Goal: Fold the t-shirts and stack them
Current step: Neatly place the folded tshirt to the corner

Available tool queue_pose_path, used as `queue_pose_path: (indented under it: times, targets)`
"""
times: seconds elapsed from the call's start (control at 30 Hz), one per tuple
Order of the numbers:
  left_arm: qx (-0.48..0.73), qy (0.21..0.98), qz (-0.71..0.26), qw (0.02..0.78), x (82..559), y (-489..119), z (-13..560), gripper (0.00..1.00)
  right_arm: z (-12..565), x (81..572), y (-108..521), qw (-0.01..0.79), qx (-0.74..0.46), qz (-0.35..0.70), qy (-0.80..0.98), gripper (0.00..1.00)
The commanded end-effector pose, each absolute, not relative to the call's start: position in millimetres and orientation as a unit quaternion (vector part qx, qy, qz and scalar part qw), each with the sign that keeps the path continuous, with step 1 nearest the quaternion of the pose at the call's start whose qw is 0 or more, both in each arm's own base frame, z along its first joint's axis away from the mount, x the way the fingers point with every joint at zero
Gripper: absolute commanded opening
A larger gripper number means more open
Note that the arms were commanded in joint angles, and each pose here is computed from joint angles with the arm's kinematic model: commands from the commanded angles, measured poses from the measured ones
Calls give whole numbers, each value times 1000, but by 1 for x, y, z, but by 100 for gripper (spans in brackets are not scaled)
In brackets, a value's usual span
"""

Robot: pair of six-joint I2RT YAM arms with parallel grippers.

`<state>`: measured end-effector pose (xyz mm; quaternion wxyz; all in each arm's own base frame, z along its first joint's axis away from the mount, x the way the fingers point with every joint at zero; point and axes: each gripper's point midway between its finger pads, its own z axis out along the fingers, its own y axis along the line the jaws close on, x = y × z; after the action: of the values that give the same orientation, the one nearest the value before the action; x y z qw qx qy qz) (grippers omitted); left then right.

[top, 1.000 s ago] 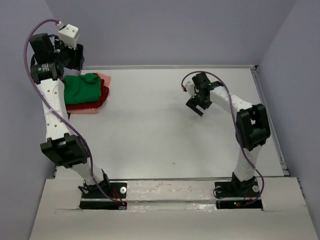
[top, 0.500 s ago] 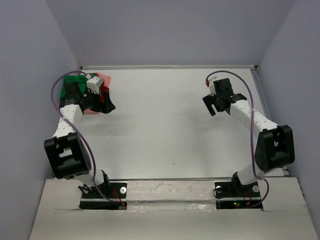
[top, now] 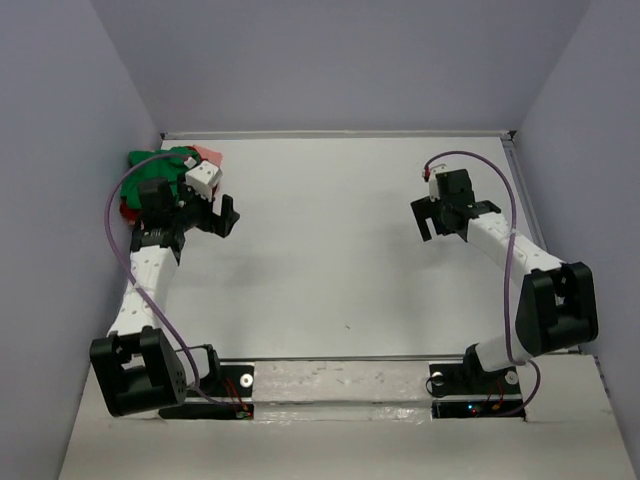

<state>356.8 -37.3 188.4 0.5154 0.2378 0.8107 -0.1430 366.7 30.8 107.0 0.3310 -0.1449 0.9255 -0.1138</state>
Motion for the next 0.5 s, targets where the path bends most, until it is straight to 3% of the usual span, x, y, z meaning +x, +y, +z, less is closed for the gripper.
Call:
queue_pose_path:
  times: [0.0,0.47]
  targets:
    - [248,792,-102,549,356,-29,200,99,133,377,30,389,-121,-97,908,100]
    - [234,780,-74,575,345,-20,199,99,140,376,27,404,-129,-106,899,100]
